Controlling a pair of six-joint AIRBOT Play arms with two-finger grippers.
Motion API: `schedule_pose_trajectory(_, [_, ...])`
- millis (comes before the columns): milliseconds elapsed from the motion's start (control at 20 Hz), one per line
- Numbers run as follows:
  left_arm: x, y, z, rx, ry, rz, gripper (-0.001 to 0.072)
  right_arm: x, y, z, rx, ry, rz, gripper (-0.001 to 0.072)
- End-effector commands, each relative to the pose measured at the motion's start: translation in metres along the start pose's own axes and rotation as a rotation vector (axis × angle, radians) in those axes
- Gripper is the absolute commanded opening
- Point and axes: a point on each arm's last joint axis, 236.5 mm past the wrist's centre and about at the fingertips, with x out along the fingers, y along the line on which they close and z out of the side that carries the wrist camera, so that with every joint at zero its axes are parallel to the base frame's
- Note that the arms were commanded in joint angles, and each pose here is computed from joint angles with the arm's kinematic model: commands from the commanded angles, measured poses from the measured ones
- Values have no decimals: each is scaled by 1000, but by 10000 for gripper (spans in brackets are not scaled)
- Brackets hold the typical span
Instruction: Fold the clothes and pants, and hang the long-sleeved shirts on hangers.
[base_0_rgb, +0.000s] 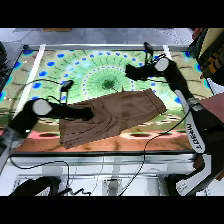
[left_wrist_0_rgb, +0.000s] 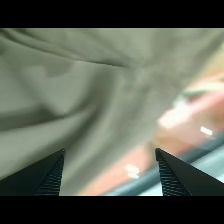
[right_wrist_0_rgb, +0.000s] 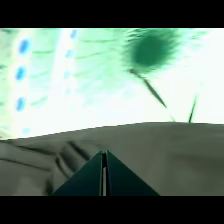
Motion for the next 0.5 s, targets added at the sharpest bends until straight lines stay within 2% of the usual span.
schedule_pose_trajectory(0, [-63, 102, -8, -11, -23, 315, 597, -36, -63, 7, -42, 27, -159, 35])
schedule_pose_trajectory(100, [-84, 154, -26, -155, -31, 402, 561, -54, -99, 3, -24, 73, -209, 36])
schedule_pose_trajectory(400, [-10, 177, -87, -404, 0, 109, 560, -77, -142, 0, 13, 108, -254, 36])
schedule_pose_trajectory(450, [0, 180, -88, -427, -5, 73, 597, -77, -142, 1, 12, 103, -254, 36])
